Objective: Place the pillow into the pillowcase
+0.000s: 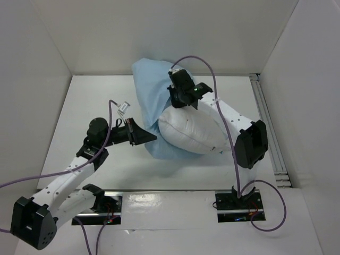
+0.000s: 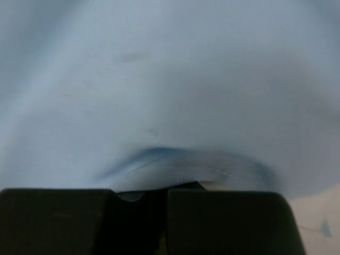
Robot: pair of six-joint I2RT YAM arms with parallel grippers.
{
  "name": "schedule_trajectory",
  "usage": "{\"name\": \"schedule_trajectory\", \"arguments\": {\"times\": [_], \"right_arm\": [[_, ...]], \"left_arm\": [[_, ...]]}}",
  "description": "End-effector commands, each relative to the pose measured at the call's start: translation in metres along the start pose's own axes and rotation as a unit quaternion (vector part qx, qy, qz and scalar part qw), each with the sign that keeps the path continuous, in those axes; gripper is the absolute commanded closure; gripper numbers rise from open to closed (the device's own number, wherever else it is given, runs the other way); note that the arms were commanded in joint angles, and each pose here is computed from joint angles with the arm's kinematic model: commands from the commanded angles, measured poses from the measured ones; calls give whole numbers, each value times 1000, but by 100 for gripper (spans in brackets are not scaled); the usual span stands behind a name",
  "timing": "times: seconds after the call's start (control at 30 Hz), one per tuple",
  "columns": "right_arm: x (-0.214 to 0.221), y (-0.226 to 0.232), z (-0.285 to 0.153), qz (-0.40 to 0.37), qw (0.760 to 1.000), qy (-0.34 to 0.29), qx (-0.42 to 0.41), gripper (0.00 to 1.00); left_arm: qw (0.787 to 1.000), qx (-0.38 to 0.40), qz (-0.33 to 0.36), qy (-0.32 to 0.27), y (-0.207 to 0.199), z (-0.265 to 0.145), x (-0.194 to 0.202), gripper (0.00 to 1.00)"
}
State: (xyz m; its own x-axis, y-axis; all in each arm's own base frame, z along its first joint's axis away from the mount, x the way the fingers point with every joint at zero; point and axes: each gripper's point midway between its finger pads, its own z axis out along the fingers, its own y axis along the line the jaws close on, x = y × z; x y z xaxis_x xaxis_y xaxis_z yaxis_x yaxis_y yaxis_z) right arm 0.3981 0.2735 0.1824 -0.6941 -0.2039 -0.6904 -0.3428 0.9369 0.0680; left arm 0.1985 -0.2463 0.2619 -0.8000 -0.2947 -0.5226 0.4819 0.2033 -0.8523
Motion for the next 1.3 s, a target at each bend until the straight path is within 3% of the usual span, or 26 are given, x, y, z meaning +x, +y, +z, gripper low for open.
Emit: {"name": "schedule_trajectory", "arguments": {"times": [0.0,0.03,0.1,0.2,0.27,0.3,0.37,0.4,0.5,0.57,0.6,0.63,0.7,0.73,0.8,0.93,0.97,1.03,1.17,1.27], "right_arm": [[-96,-42,-23,34,989,-132,59,100],[-112,-43,-27,29,987,-144,68,100],[-175,-46,-83,27,972,-219,78,100],[-219,-33,-136,26,952,-294,75,100],[-223,-21,-166,20,944,-325,58,100],[-204,0,-143,5,950,-308,39,100],[-184,23,-138,4,952,-306,2,100],[-138,29,-94,-13,969,-247,7,100],[-50,58,-44,-38,987,-155,-13,100],[-27,62,-42,-31,990,-136,-26,100],[-12,60,-39,-31,992,-119,-27,95],[-12,59,-45,-26,992,-120,-28,84],[-10,55,-62,-27,992,-117,-33,54],[-16,55,-71,-25,991,-124,-35,37],[-23,56,-93,-23,990,-133,-50,32],[-24,44,-128,-3,991,-126,-42,31],[-22,35,-133,21,992,-124,-30,31],[-10,8,-149,57,992,-114,4,31],[39,-49,-158,141,986,-77,50,19],[79,-67,-162,204,977,-46,40,25]], "left_arm": [[980,130,149,-8,-112,-16,-28,100],[979,135,153,-5,-117,-14,-33,100],[971,162,175,-4,-138,-6,-51,100],[961,188,204,-10,-166,0,-77,100],[959,197,204,-13,-177,-2,-80,100],[959,197,205,-21,-179,-5,-80,100],[964,188,187,-14,-171,-14,-64,100],[967,182,179,-10,-167,-17,-57,100],[978,141,155,-7,-156,-33,-36,100],[976,119,182,-5,-154,-41,-29,100],[982,85,170,2,-156,-47,-28,80],[977,63,204,2,-151,-48,-31,58],[973,38,228,2,-160,-51,-41,19],[976,9,219,8,-151,-52,-42,10],[969,-6,249,4,-151,-52,-49,0],[972,-52,230,12,-124,-42,-58,3],[974,-66,217,18,-110,-36,-59,21],[976,-83,201,27,-96,-29,-60,34],[970,-162,179,40,-55,-15,-64,37],[955,-227,186,50,-30,-9,-69,39]]}}
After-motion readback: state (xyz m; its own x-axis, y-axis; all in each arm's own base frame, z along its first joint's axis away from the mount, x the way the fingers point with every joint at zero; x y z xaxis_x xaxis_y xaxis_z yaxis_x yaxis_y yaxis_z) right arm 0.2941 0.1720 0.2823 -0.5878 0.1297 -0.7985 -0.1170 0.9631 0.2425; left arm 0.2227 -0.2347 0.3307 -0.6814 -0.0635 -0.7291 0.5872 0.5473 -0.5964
